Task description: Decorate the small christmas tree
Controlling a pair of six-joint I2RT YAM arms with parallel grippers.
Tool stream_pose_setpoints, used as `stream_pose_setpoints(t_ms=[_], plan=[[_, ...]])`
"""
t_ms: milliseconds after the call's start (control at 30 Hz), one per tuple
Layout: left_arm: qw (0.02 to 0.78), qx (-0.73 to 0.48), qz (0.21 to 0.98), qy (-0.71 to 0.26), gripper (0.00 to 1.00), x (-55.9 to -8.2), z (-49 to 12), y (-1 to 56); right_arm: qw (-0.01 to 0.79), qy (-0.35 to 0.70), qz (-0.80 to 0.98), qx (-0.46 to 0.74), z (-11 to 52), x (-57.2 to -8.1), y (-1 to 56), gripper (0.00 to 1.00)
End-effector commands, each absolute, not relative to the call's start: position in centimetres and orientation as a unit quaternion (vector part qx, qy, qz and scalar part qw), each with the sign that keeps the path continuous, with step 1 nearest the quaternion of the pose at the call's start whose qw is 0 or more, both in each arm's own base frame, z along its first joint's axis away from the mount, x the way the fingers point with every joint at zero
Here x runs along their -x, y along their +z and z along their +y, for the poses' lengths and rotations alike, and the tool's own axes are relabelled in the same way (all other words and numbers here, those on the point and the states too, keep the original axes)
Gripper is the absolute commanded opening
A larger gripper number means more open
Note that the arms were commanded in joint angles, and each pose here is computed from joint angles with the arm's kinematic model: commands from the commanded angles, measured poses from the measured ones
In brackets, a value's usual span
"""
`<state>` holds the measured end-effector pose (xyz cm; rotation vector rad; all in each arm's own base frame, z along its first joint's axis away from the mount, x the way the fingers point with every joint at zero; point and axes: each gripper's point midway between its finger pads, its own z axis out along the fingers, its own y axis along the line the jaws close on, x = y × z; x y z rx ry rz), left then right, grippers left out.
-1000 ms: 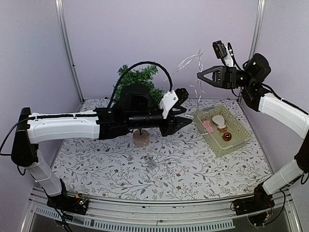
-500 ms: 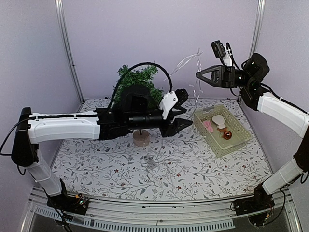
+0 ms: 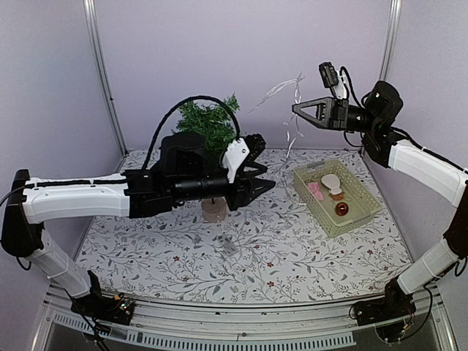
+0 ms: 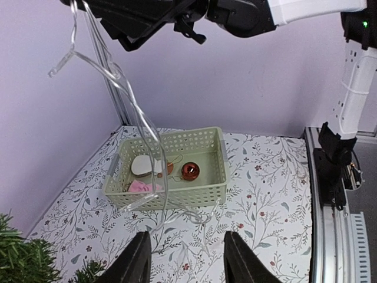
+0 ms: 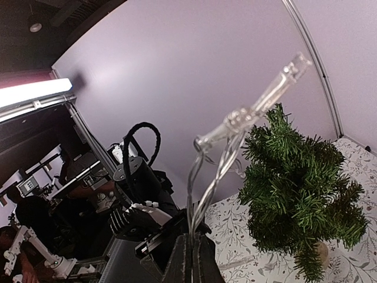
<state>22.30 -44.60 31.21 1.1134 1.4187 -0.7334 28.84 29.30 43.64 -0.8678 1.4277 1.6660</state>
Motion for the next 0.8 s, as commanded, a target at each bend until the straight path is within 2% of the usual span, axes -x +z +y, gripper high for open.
stream_pose_setpoints(t_ms=[0, 100, 233, 600, 767], plan=[[0.562, -0.472, 0.596, -0.325, 0.44, -22.9, -46.0, 31.4, 0.397, 0.647, 0.549, 0.35, 29.3, -28.6, 44.8, 0.0], [0.567, -0.468, 0.598, -0.319, 0.46, -23.7, -46.7, 31.3, 0.393, 0.648, 0.547, 0.355, 29.3, -28.3, 44.8, 0.0], [0.574, -0.466, 0.596, -0.314, 0.55, -24.0, -46.8, 31.3, 0.39, 0.649, 0.545, 0.36, 29.3, -28.0, 44.9, 0.0], [0.563, -0.472, 0.599, -0.318, 0.55, -24.2, -47.1, 30.4, 0.378, 0.652, 0.541, 0.374, 29.2, -27.2, 44.7, 0.0], [0.554, -0.469, 0.607, -0.323, 0.62, -24.4, -47.1, 29.8, 0.377, 0.653, 0.533, 0.383, 29.2, -26.8, 44.9, 0.0]])
